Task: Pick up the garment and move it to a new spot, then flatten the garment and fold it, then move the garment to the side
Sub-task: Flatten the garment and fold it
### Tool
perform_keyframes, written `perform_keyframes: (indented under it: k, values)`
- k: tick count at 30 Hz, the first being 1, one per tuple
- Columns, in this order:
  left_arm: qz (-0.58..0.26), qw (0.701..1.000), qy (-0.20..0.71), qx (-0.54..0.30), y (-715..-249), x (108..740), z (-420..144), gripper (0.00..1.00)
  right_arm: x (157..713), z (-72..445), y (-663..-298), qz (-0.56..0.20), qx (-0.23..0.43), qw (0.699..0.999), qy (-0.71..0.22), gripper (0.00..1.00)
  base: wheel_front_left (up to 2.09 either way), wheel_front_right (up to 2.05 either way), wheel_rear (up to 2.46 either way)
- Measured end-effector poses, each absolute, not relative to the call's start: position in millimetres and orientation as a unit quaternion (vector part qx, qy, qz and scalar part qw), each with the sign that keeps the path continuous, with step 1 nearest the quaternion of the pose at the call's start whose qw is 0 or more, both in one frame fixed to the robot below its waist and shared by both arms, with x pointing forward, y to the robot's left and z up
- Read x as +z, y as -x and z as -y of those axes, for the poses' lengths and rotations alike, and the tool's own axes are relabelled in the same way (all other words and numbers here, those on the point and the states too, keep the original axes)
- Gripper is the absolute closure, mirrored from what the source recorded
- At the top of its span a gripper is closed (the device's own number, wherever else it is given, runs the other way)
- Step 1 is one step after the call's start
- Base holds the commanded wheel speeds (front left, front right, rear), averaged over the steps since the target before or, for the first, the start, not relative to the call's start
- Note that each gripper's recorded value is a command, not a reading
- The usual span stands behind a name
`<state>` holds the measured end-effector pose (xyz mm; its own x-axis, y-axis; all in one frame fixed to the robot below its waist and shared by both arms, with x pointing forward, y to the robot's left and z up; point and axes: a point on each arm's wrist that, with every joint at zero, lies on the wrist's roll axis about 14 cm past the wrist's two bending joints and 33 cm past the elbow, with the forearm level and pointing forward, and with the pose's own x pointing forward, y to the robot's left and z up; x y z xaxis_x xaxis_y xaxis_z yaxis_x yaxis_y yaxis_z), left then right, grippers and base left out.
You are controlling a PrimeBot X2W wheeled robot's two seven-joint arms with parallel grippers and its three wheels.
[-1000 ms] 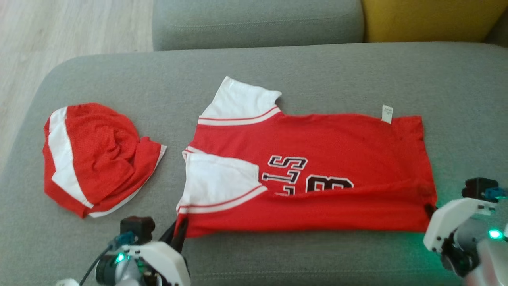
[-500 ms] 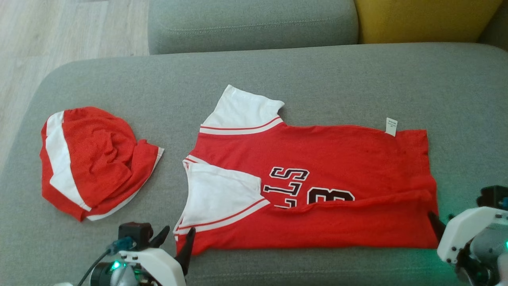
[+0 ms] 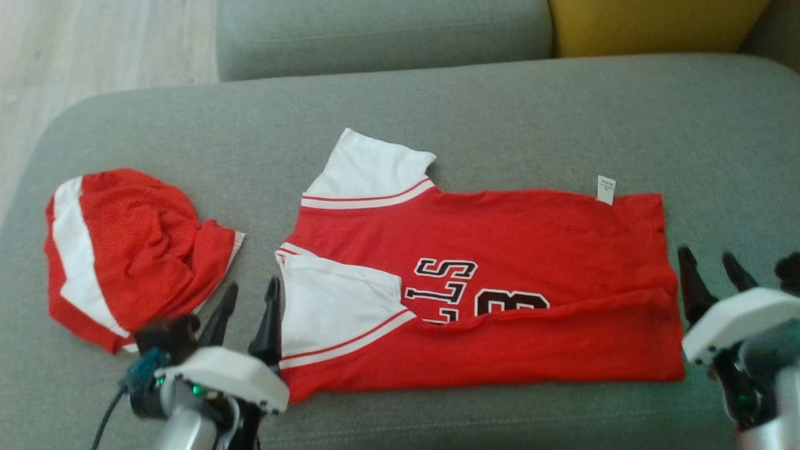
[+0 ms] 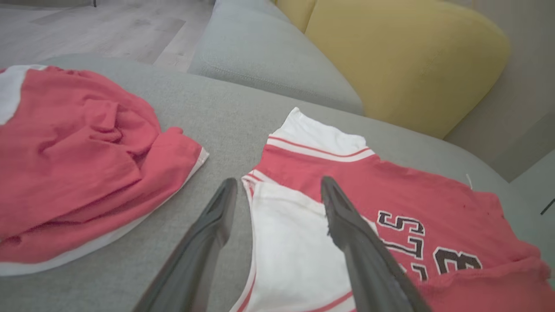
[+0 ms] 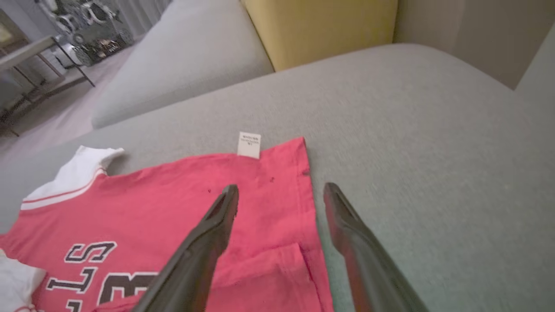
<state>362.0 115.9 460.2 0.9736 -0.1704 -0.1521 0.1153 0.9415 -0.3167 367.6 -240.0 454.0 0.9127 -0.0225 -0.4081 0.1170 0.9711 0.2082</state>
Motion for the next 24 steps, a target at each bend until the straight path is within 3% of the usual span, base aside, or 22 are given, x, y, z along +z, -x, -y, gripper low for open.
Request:
perform_keyframes:
  k: [5,11,16,24]
  values:
    - [-0.048,0.98,0.166,-0.1,-401.3,484.3,-97.3,0.0,483.1,224.1,-398.8,-0.128,-0.012,0.987,-0.1,0.0,0.0,0.0,0.0]
    - [-0.046,0.976,0.143,-0.157,-449.9,494.5,-75.4,0.0,486.6,213.0,-427.2,-0.112,0.005,0.991,-0.074,0.0,0.0,0.0,0.0]
    - [-0.111,0.96,0.098,-0.237,-506.2,484.3,-53.1,0.0,477.4,211.1,-454.5,-0.123,0.008,0.991,-0.049,0.0,0.0,0.0,0.0]
    - [-0.237,0.937,0.017,-0.255,-587.3,447.9,-55.6,0.0,467.9,220.0,-485.9,-0.135,0.007,0.991,-0.014,0.0,0.0,0.0,0.0]
